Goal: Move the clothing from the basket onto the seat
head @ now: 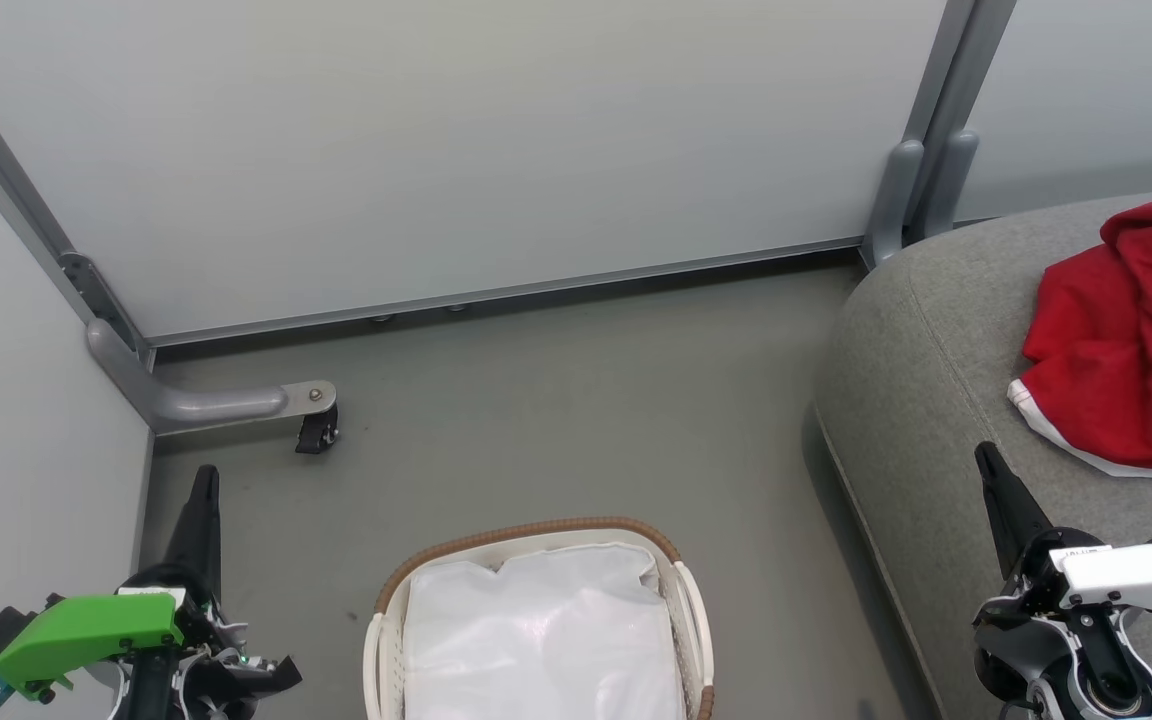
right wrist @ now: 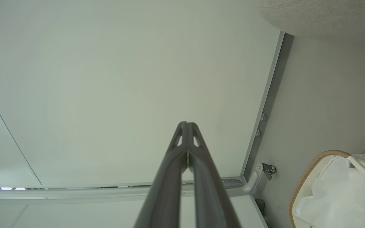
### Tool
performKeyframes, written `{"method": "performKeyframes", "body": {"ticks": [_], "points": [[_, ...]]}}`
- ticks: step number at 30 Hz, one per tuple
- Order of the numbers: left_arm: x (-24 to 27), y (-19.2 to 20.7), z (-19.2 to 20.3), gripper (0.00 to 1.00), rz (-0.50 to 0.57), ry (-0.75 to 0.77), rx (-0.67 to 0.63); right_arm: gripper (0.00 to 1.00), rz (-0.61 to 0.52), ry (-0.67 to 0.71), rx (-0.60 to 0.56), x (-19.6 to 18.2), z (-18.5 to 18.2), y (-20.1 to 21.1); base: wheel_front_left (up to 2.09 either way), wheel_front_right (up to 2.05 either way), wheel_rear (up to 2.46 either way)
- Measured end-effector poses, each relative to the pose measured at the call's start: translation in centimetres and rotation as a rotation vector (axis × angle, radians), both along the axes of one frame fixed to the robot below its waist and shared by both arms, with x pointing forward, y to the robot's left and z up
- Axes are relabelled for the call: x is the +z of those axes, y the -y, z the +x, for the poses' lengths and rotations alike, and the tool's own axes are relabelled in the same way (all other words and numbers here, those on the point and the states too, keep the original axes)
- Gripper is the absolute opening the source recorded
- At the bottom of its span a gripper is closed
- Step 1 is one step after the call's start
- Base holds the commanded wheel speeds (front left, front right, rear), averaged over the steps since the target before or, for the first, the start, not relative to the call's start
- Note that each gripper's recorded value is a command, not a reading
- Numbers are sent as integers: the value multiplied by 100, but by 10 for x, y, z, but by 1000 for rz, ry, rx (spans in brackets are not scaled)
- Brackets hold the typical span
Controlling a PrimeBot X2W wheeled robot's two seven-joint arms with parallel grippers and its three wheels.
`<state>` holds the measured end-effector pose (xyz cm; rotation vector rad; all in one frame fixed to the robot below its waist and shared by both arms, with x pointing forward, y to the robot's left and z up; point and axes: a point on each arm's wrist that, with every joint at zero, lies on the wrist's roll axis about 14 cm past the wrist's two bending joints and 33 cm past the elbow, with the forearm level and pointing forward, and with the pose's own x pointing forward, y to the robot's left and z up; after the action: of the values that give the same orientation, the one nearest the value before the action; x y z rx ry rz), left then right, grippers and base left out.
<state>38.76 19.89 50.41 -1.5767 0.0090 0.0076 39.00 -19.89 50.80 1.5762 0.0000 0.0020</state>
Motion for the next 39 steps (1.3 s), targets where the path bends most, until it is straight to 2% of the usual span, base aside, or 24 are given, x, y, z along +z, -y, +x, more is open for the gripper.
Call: {"method": "performKeyframes", "body": {"ticks": [39], "points": [[0,0,0,0,0,0,0,0,0,0,0,0,0,0,0,0,0]]}}
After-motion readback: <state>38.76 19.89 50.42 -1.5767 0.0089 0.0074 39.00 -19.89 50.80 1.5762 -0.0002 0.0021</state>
